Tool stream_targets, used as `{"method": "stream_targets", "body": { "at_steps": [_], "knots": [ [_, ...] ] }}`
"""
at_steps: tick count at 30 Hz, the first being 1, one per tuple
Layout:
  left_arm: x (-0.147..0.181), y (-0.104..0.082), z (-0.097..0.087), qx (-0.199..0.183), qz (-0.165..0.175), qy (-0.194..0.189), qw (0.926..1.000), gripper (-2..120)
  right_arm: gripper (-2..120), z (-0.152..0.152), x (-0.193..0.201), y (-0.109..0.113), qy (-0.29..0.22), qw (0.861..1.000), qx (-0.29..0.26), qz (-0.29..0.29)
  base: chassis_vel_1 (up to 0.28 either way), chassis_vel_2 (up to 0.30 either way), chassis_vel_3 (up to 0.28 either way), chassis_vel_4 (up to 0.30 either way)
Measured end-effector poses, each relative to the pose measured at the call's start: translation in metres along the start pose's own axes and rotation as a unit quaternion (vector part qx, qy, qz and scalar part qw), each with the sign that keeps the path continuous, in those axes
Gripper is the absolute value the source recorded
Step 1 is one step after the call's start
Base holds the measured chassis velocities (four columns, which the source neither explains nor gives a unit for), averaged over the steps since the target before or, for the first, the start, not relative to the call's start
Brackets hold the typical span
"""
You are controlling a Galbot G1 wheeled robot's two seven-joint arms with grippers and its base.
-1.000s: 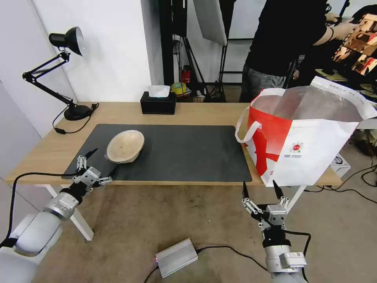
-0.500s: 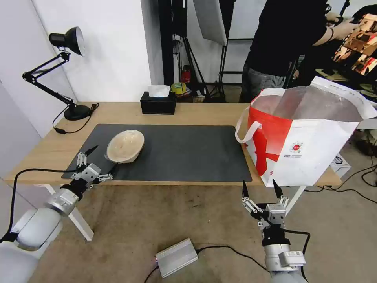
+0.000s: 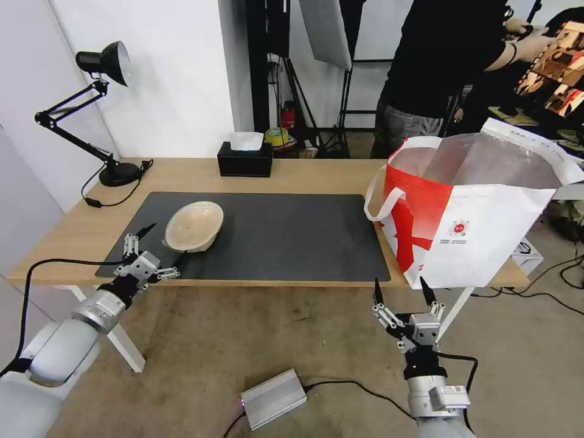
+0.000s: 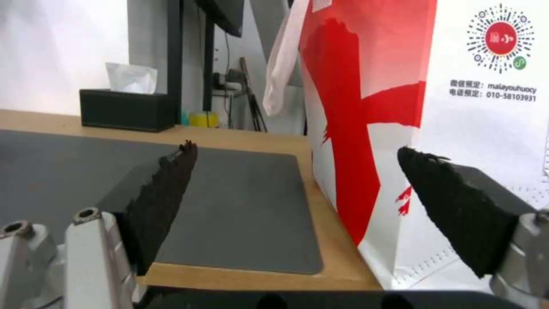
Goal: Pick up the trash from the table and place it into the takeout bag.
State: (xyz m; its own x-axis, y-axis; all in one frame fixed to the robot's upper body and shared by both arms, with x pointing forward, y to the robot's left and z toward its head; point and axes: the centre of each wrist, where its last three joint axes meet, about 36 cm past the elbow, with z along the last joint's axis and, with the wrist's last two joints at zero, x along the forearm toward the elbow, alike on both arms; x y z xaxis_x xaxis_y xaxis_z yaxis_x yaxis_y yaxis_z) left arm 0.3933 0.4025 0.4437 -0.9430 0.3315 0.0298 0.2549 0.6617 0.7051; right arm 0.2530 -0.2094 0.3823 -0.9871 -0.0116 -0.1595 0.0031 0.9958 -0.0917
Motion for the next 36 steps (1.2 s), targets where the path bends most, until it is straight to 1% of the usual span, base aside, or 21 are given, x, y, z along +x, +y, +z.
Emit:
{"method": "stream_targets", "body": {
  "at_steps": [6,28,36],
  "knots": [
    [-0.002,-0.001,0.004,0.002,0.001,0.005,1.0,100,89,0.0,-0.001,0.0,-0.002,1.0,0.0,-0.001,0.0,0.0,0.0,0.0],
    [-0.014,-0.011,0.001,0.014,0.008,-0.006,0.9998,100,89,-0.001,0.0,0.003,0.0,1.0,-0.003,0.001,0.0,0.0,0.0,0.0],
    [-0.018,-0.015,0.006,0.024,0.011,-0.002,0.9996,100,89,-0.001,0.0,0.003,0.0,1.0,-0.004,0.002,0.0,0.0,0.0,0.0]
  ]
}}
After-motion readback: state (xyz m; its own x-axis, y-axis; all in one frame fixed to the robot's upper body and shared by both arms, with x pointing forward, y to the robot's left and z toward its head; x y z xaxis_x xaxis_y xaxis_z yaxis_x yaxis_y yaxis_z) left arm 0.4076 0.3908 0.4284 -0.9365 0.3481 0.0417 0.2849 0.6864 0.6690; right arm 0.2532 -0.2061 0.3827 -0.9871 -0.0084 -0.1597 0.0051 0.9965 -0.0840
